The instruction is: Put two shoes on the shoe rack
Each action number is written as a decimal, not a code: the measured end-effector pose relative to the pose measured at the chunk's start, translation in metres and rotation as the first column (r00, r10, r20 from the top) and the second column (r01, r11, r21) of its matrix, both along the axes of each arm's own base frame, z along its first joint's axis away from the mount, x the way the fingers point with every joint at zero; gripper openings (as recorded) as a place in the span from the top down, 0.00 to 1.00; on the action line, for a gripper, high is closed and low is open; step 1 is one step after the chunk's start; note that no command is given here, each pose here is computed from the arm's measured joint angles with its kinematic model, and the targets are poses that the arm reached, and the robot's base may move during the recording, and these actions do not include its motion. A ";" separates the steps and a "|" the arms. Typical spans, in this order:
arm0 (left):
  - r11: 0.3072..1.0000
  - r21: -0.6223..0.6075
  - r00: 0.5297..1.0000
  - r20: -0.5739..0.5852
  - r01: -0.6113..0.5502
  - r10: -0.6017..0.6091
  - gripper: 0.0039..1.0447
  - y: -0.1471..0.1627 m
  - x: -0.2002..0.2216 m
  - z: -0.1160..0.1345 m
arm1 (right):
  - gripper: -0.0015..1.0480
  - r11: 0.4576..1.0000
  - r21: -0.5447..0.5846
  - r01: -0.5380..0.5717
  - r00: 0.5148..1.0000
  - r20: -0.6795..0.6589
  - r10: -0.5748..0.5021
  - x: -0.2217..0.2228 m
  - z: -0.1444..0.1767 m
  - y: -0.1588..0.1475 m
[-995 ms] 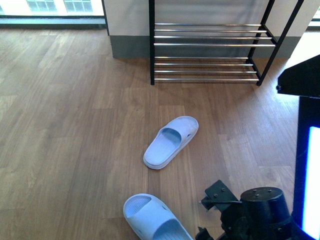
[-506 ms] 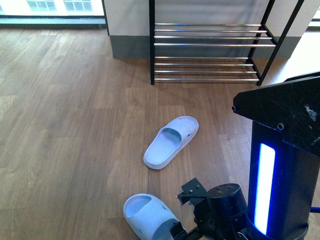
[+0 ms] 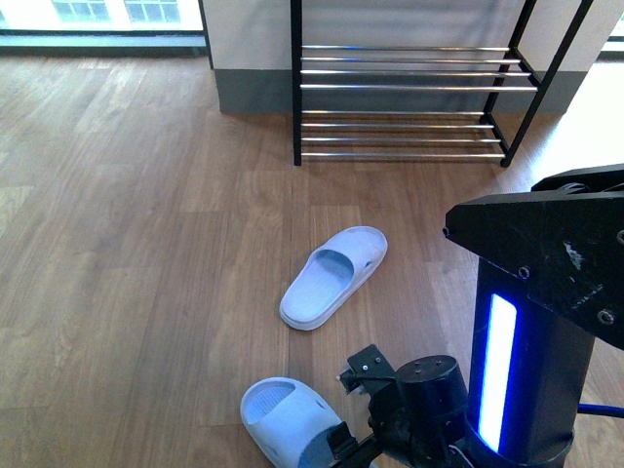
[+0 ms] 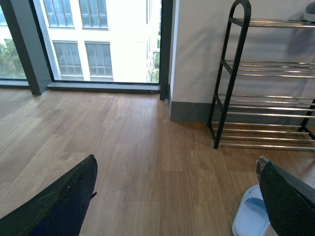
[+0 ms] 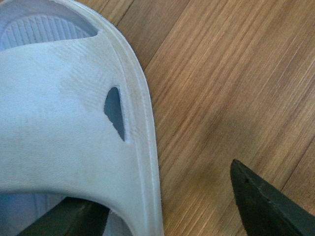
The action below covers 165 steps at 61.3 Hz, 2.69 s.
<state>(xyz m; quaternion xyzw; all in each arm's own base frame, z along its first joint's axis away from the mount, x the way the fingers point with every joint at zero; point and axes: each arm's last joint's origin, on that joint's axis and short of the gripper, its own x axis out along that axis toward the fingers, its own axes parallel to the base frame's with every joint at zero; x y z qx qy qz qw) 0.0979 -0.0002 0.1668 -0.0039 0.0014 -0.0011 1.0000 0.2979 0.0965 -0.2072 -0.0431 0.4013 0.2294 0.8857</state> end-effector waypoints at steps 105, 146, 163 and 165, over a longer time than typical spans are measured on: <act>1.000 0.000 1.000 0.000 0.000 0.000 0.09 0.000 0.000 0.000 | 0.98 0.780 0.210 0.590 0.662 0.427 -0.616 -0.106 0.344 -0.143; 1.000 0.000 1.000 0.000 -0.002 0.002 0.09 0.000 0.000 0.000 | 0.98 0.782 0.211 0.587 0.665 0.425 -0.614 -0.106 0.344 -0.143; 1.000 0.000 1.000 0.000 0.002 -0.002 0.09 0.000 0.000 0.000 | 0.98 0.777 0.210 0.593 0.661 0.425 -0.619 -0.107 0.344 -0.143; 1.000 0.000 1.000 0.000 0.001 -0.001 0.09 0.000 0.000 0.000 | 0.98 0.776 0.209 0.595 0.659 0.425 -0.620 -0.107 0.344 -0.144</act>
